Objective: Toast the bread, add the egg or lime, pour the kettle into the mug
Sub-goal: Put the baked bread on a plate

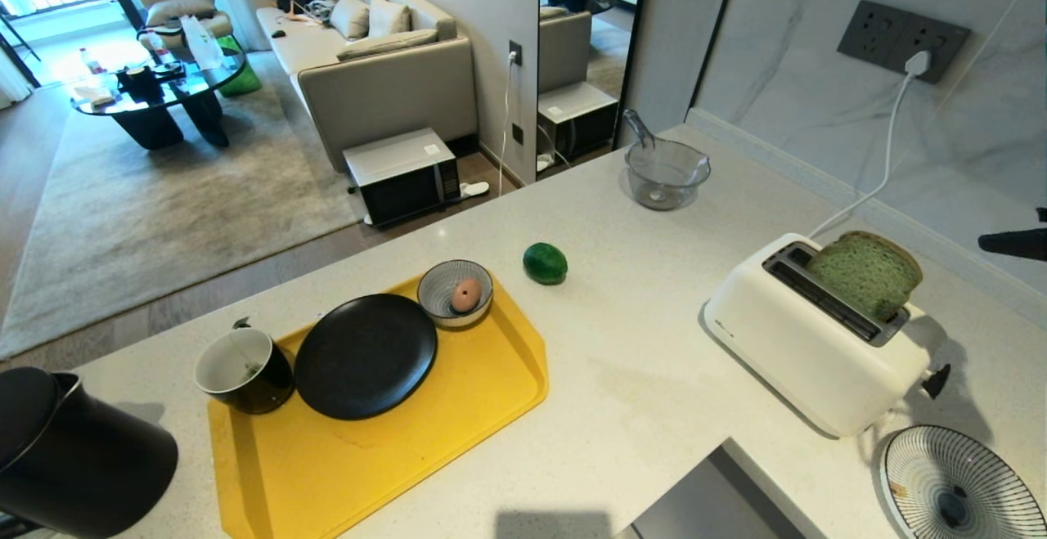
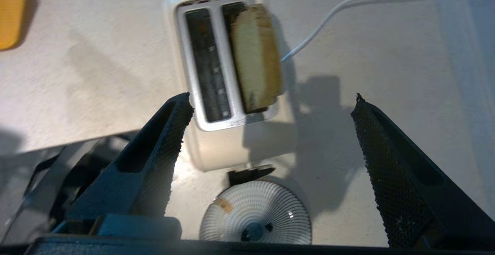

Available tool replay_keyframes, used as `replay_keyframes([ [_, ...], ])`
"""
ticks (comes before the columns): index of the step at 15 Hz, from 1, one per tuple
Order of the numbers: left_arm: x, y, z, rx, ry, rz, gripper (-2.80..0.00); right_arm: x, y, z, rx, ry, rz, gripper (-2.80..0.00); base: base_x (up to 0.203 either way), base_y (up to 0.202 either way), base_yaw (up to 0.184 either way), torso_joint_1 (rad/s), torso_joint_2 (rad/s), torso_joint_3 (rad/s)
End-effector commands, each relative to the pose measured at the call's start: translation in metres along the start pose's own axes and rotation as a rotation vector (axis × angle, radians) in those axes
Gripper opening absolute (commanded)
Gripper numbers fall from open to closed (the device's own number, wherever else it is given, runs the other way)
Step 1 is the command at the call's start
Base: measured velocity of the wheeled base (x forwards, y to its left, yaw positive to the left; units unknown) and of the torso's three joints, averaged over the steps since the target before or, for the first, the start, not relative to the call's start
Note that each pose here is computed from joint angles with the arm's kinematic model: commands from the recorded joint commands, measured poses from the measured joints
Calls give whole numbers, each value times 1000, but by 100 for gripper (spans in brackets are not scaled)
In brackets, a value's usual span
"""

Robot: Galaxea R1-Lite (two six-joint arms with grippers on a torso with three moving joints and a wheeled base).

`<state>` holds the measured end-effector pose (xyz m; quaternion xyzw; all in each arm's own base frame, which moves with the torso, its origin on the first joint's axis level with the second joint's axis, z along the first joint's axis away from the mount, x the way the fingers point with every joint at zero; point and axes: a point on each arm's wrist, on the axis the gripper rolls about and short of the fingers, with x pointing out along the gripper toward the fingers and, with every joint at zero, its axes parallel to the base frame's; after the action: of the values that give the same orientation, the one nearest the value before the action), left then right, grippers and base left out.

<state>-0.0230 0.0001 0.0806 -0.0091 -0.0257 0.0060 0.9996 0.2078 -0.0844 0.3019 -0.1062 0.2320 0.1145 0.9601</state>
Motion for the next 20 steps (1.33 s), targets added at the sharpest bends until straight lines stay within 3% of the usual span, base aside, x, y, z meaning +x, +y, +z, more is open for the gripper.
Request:
replay_keyframes([
  [1, 1, 0, -4, 0, 13, 0, -280, 16, 0, 9, -5, 46, 78, 0, 0, 0, 0, 0, 0, 0],
  [9, 1, 0, -4, 0, 13, 0, -280, 82, -26, 12, -13, 121, 115, 0, 0, 0, 0, 0, 0, 0],
  [20, 1, 0, -4, 0, 13, 1, -280, 101, -26, 1, -3, 173, 146, 0, 0, 0, 0, 0, 0, 0],
])
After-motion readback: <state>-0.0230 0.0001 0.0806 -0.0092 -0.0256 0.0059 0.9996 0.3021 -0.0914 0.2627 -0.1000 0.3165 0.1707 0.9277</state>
